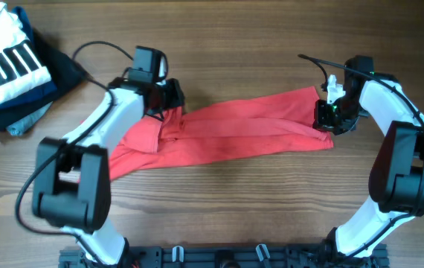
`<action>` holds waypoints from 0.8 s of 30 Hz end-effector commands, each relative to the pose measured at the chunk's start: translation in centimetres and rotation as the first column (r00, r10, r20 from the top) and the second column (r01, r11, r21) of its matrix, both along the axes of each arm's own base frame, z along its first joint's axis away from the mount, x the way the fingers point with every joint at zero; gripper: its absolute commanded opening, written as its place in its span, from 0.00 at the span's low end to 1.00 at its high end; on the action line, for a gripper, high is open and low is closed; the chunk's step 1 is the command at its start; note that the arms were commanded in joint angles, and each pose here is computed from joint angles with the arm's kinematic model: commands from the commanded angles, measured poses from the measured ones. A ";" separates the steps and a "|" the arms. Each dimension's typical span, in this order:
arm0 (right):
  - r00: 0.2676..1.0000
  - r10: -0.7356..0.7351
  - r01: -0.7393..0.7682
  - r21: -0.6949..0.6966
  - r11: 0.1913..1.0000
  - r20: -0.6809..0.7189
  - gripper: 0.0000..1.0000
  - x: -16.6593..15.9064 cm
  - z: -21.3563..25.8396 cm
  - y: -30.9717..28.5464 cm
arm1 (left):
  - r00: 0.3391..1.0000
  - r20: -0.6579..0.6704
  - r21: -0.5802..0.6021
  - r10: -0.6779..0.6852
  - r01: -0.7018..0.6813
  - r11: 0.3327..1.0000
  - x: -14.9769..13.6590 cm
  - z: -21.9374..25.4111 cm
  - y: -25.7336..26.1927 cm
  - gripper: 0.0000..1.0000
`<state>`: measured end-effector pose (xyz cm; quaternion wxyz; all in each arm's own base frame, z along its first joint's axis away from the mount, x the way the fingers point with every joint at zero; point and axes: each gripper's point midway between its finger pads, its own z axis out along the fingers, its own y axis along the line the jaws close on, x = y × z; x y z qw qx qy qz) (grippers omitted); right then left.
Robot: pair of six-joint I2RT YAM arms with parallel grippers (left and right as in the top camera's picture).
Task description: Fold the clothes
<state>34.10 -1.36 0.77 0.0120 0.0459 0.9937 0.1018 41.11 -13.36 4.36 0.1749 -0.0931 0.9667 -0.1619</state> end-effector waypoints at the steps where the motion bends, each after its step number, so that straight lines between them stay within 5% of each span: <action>1: 1.000 -0.007 0.007 0.002 1.000 -0.026 0.12 -0.5 -0.7 0.1 | 0.998 -0.012 0.012 -0.058 0.058 0.998 0.1 -1.7 -1.1 0.53; 16: 1.000 -0.007 0.007 0.002 1.000 -0.026 0.12 -0.5 -0.7 0.1 | 0.997 -0.052 0.075 -0.061 0.065 0.995 -0.1 -4.2 -0.2 0.50; 24: 1.000 -0.006 0.006 0.002 1.000 -0.025 0.12 -0.5 -0.7 0.1 | 0.997 -0.051 0.097 -0.051 0.056 0.994 -0.1 -4.3 0.2 0.24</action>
